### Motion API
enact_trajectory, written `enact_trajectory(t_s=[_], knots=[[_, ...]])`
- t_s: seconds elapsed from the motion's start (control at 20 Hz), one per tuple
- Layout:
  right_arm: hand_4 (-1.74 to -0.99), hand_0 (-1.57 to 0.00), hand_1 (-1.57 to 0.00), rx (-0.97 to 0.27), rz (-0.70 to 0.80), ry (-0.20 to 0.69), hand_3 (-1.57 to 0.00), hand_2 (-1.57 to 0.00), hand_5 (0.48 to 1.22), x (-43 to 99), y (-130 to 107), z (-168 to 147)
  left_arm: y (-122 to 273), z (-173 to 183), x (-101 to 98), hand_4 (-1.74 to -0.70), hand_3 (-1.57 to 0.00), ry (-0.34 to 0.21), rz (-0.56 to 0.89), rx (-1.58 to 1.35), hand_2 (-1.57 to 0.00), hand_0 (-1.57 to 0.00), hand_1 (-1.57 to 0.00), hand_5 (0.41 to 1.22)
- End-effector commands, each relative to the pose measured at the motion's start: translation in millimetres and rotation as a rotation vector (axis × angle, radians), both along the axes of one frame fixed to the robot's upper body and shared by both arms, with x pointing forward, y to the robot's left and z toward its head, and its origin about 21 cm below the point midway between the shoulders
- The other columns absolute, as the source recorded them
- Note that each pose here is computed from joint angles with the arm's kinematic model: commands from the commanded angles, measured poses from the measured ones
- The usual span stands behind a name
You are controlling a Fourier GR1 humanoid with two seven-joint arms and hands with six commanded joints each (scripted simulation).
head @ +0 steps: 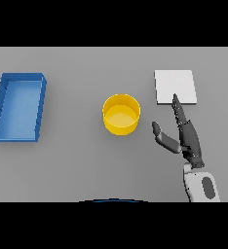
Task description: Pick up the red beaker and tilt it to pour out 1 green nut into yellow bowl. Pick up the yellow bowl and place it on the metallic measuring scale.
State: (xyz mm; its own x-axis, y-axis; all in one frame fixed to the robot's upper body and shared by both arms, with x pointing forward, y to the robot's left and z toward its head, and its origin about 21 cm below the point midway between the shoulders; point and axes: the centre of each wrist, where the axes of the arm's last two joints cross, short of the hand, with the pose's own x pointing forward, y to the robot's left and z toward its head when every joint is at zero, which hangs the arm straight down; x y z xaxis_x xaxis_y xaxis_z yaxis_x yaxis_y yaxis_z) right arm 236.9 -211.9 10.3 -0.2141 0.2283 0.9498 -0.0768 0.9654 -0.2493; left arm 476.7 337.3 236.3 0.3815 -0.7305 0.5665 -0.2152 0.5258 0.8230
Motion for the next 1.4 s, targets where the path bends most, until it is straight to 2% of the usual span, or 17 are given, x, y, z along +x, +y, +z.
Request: enact_trajectory(t_s=[0.0,0.1,0.25,0.45,0.55,0.7,0.8,0.9,0.95,1.0,1.05,1.1,1.2,1.25,1.35], knots=[[-1.168,0.0,0.0,-0.017,0.004,-0.011,0.0,0.0,0.68,-0.2,0,-1,5,-11,-1.9,-1.74,-1.52,-0.008,0.009,-0.043,-1.57,-1.57,-1.57,1.221],[-1.188,0.0,0.0,-0.029,0.009,-0.012,0.0,0.0,0.696,0.3,2,-1,13,-37,-6.5,-1.74,-1.46,0.022,0.057,-0.121,-1.57,-1.57,-1.57,1.221],[-1.194,0.0,0.0,-0.039,-0.005,-0.002,0.0,0.0,0.703,1.8,-1,1,19,-67,-13.1,-1.74,-1.37,0.025,0.104,-0.219,-1.57,-1.57,-1.57,1.221],[-1.205,0.0,0.0,-0.038,-0.003,-0.009,0.0,0.0,0.704,2.8,-1,0,27,-107,-26.6,-1.74,-1.38,0.033,0.159,-0.295,-1.57,-1.57,-1.57,1.221],[-1.201,0.0,0.0,-0.041,0.0,-0.01,0.0,0.0,0.696,1.5,-4,-3,29,-122,-34.7,-1.74,-1.4,0.019,0.168,-0.32,-1.57,-1.57,-1.57,1.221],[-1.186,0.0,0.0,-0.035,-0.01,0.0,0.0,0.0,0.687,5.0,0,-3,20,-145,-49.6,-1.74,-1.38,0.06,0.187,-0.347,-1.57,-1.57,-1.57,1.221],[-1.17,0.0,0.0,-0.03,0.0,-0.017,0.0,0.0,0.683,3.1,1,0,16,-151,-64.4,-1.74,-1.38,0.086,0.194,-0.369,-1.57,-1.57,-1.57,1.076],[-1.168,0.0,0.0,-0.034,0.006,-0.008,0.0,0.0,0.679,1.9,2,-2,11,-149,-80.4,-1.73,-1.37,0.141,0.18,-0.392,-1.57,-1.57,-1.57,0.955],[-1.165,0.0,0.0,-0.036,0.002,0.0,0.0,0.0,0.678,2.7,1,-1,7,-145,-87.2,-1.66,-1.41,0.171,0.142,-0.382,-1.57,-1.57,-1.57,0.888],[-1.165,0.0,0.0,-0.039,0.001,-0.006,0.0,0.0,0.675,2.9,-1,1,4,-144,-95.3,-1.49,-1.37,0.175,0.102,-0.388,-1.57,-1.57,-1.57,0.827],[-1.163,0.0,0.0,-0.044,0.0,0.001,0.0,0.0,0.671,3.3,1,0,3,-139,-103.2,-1.31,-1.24,0.197,0.05,-0.355,-1.49,-1.57,-1.54,0.774],[-1.159,0.0,0.0,-0.042,0.0,0.001,0.0,0.0,0.669,5.0,-1,1,6,-137,-109.0,-1.15,-1.1,0.213,-0.001,-0.335,-1.31,-1.5,-1.38,0.74],[-1.162,0.0,0.0,-0.046,0.0,-0.004,0.0,0.0,0.671,2.1,-6,-1,6,-132,-119.5,-0.93,-0.71,0.255,-0.093,-0.364,-0.84,-1.0,-0.88,0.697],[-1.156,0.0,0.0,-0.038,-0.004,0.003,0.0,0.0,0.673,2.6,-4,-1,8,-130,-123.0,-0.87,-0.57,0.272,-0.117,-0.378,-0.67,-0.8,-0.71,0.682],[-1.147,0.0,0.0,-0.037,0.013,-0.011,0.0,0.0,0.68,1.5,0,-2,8,-131,-125.1,-0.78,-0.36,0.32,-0.116,-0.328,-0.43,-0.51,-0.45,0.656]])
